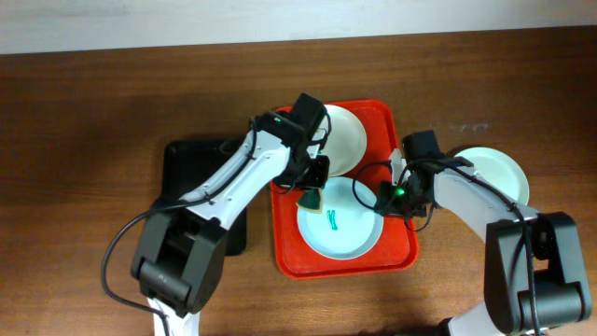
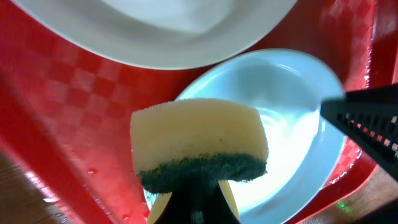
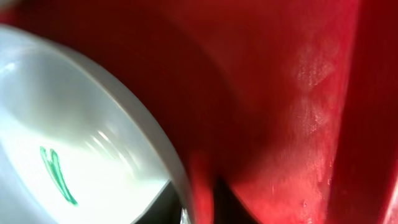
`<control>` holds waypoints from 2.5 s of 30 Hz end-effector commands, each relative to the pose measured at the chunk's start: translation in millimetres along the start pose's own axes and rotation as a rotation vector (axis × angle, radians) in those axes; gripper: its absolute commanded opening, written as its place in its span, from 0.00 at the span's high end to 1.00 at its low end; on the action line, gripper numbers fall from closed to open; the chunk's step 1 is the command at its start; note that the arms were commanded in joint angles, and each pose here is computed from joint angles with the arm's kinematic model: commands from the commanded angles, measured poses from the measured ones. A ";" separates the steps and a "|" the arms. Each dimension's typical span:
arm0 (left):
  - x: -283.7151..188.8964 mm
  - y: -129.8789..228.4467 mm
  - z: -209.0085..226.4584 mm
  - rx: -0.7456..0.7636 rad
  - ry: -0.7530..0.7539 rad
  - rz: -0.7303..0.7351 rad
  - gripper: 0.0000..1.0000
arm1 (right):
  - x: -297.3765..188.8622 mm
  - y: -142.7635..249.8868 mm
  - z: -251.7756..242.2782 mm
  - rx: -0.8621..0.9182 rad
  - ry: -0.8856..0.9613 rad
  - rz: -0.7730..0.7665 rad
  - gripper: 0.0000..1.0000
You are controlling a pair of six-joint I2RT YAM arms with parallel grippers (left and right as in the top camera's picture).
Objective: Clean dirty plates on tray and stack at the side
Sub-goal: 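Scrub the light blue plate with the sponge in the left gripper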
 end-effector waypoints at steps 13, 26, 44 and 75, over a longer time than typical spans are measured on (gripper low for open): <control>67.4 4.0 -42.6 0.044 0.044 0.033 1.00 | -1.9 -0.2 -12.5 0.192 0.095 -0.008 0.96; 76.9 -11.8 -6.5 -0.090 -0.045 0.003 1.00 | -2.1 5.1 -14.3 0.199 0.106 0.014 0.96; 86.0 -13.6 -20.0 -0.129 0.011 0.062 1.00 | -2.5 8.0 -16.6 0.202 0.121 0.024 0.96; 44.4 -34.8 13.4 -0.072 -0.337 0.047 1.00 | -2.6 8.0 -16.6 0.203 0.121 0.024 0.96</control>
Point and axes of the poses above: each gripper's point midway between its finger pads, its own x axis out along the fingers, its own z axis along the line the jaws close on, y = z × x, the point moved 2 cm from there along -x, back along the fingers, and after that the axes turned 2 degrees about x, right-handed, at the moved point
